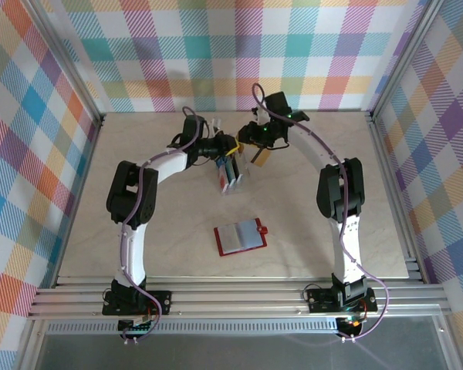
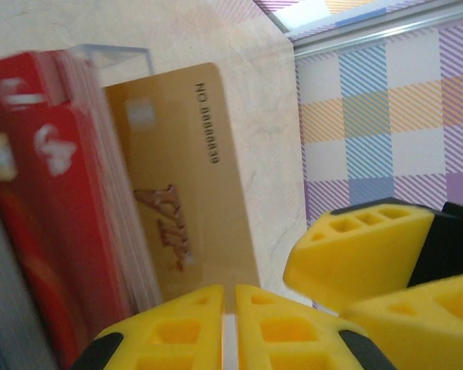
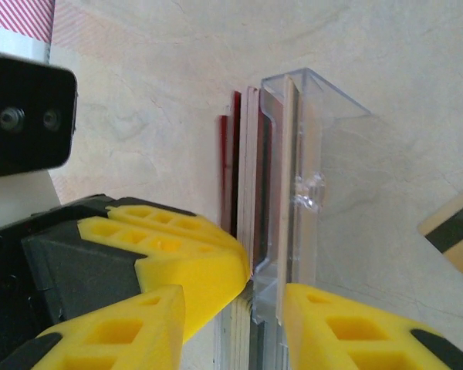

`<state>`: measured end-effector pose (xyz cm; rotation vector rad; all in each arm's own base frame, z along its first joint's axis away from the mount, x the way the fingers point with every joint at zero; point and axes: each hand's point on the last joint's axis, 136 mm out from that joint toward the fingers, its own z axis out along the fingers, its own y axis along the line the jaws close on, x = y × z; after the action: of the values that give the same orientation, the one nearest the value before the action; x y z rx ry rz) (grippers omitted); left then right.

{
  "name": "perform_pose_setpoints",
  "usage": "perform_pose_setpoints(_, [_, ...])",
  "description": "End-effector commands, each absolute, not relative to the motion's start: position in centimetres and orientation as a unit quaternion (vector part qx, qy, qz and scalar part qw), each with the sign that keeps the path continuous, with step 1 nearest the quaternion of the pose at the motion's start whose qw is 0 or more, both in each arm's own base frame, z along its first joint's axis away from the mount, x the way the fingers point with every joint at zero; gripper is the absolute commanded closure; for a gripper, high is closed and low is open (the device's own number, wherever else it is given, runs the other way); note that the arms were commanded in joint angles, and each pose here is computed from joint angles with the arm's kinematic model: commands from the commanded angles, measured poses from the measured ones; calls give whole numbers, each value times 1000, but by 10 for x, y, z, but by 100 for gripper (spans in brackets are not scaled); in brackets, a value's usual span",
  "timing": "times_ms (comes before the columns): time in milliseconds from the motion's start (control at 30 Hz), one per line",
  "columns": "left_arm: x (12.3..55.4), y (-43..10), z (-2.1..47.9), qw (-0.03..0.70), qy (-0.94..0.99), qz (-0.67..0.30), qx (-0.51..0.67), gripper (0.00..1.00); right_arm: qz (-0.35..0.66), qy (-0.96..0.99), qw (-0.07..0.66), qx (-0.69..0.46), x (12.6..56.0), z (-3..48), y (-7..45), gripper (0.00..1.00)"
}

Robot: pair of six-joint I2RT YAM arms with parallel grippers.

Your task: Put the credit cards into the card holder

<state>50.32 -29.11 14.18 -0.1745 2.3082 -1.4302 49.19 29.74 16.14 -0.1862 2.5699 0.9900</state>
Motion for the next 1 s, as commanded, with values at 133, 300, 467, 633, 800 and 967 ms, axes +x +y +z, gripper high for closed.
perform_pose_setpoints(133, [489, -262, 184, 247, 808, -530, -78, 88, 300, 932, 184, -80, 496, 139, 302, 62])
perform_pose_setpoints(300, [474, -256, 198, 262, 804, -529, -72, 87, 264, 941, 193, -83, 498, 131, 299, 63])
perform_pose_setpoints(467, [461, -252, 200, 271, 802, -527, -71, 85, 231, 948, 198, -93, 499, 125, 300, 64])
perform_pose_setpoints(633, [451, -249, 194, 274, 806, -520, -68, 85, 234, 947, 197, -99, 497, 127, 305, 76])
perform_pose_setpoints(800, [443, -248, 183, 272, 819, -502, -63, 84, 224, 945, 213, -103, 494, 139, 305, 76])
perform_pose_setpoints(967, [437, -248, 167, 269, 828, -488, -60, 82, 216, 944, 228, -100, 494, 152, 302, 66])
